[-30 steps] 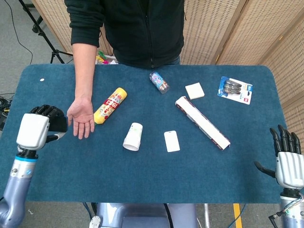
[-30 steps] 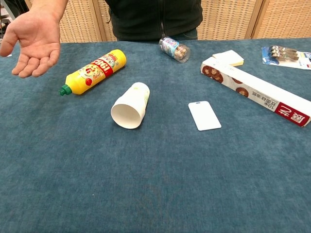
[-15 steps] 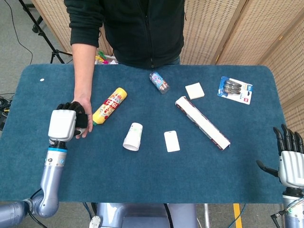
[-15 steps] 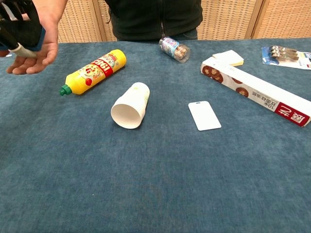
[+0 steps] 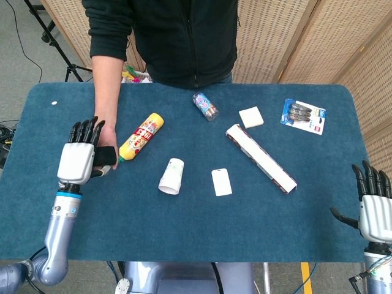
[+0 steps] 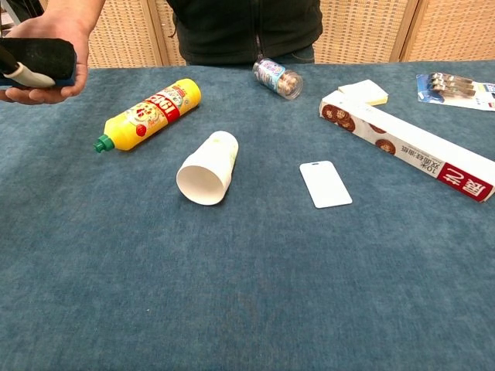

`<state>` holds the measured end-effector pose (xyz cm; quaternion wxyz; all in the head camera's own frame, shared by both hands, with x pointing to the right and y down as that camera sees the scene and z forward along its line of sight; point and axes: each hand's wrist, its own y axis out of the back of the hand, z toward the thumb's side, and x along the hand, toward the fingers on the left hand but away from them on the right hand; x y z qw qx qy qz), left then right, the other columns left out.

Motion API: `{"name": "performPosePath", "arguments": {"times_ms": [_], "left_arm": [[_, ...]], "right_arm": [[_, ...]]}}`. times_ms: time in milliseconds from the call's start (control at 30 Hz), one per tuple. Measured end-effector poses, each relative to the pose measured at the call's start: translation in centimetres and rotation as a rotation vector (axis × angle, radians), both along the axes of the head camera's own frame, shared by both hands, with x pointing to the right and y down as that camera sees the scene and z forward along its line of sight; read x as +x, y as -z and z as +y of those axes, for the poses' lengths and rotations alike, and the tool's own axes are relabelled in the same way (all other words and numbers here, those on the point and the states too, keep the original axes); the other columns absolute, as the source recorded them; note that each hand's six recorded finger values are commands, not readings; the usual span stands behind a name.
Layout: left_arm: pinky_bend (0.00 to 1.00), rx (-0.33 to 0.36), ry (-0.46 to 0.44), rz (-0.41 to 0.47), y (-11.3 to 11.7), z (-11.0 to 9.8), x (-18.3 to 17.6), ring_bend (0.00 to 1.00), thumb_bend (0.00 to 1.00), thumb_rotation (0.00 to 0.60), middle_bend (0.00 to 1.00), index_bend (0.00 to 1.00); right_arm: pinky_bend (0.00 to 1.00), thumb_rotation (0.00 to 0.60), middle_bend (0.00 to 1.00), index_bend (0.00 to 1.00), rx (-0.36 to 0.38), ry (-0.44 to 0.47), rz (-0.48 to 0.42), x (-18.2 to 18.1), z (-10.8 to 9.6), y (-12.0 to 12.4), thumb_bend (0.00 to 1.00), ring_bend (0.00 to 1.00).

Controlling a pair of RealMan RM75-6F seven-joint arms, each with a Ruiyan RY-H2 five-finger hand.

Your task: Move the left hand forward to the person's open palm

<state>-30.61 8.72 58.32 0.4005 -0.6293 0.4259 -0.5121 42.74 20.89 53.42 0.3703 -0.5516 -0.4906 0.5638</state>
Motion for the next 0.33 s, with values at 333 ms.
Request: {"name": "performPosePath", "arguments": {"times_ms": [333], "left_arm": [[0.0, 0.057, 0.062, 0.075, 3.0, 1.8, -5.3, 0.0, 0.0, 0.6, 0.0, 0.0]], "right_arm": [[0.0, 0.6, 0.0, 0.02, 0.004, 0.006, -0.006, -0.2, 0.0, 0.1, 0.0, 0.0]]}}
